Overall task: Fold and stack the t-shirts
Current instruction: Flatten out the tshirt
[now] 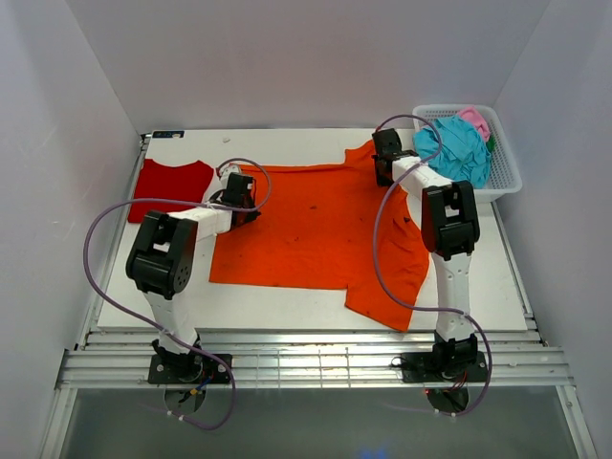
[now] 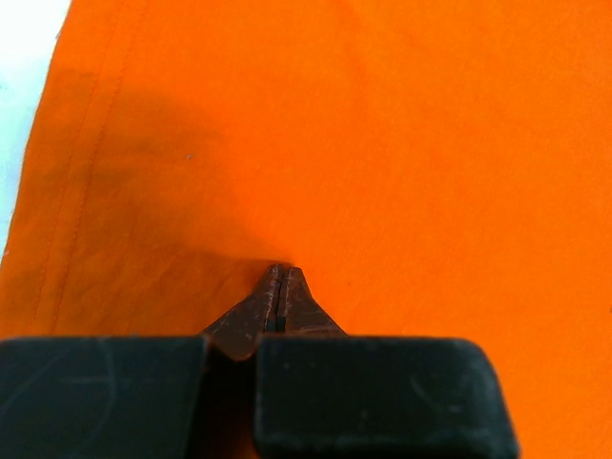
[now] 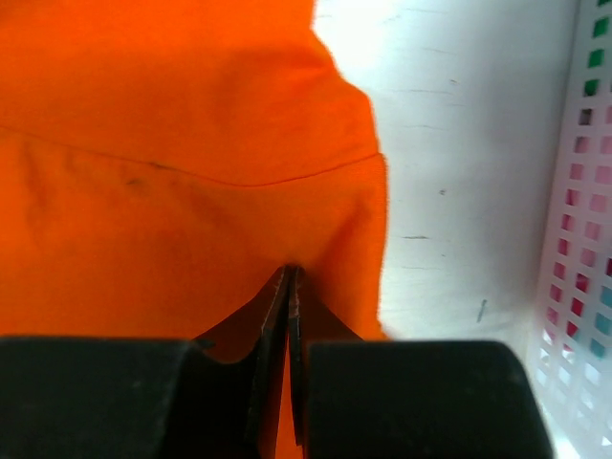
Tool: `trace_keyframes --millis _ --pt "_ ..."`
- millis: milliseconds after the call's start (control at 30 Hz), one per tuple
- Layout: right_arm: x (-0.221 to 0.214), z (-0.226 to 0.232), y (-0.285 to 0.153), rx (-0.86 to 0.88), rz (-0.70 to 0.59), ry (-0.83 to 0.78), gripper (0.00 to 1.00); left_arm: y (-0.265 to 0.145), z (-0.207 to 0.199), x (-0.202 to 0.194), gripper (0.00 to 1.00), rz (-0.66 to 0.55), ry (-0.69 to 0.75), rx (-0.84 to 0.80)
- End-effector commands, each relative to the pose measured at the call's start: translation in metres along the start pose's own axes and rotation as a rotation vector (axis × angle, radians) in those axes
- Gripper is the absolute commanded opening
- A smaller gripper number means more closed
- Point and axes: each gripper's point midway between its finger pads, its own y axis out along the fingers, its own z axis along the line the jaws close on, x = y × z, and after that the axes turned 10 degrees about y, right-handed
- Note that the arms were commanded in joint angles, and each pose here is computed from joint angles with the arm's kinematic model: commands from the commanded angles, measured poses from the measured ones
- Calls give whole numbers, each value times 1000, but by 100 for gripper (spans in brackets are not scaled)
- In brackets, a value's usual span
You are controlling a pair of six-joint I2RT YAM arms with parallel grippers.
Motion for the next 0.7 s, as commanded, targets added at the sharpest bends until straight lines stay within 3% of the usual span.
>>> trace_keyframes --millis 0,433,667 --pt "2 -19 3 -53 12 33 8 -8 23 -50 0 140 26 64" --pt "-17 -47 29 -74 129 54 8 -45 44 -49 0 91 2 109" --pt "-3 -34 11 30 73 74 8 -39 36 -35 0 66 30 90"
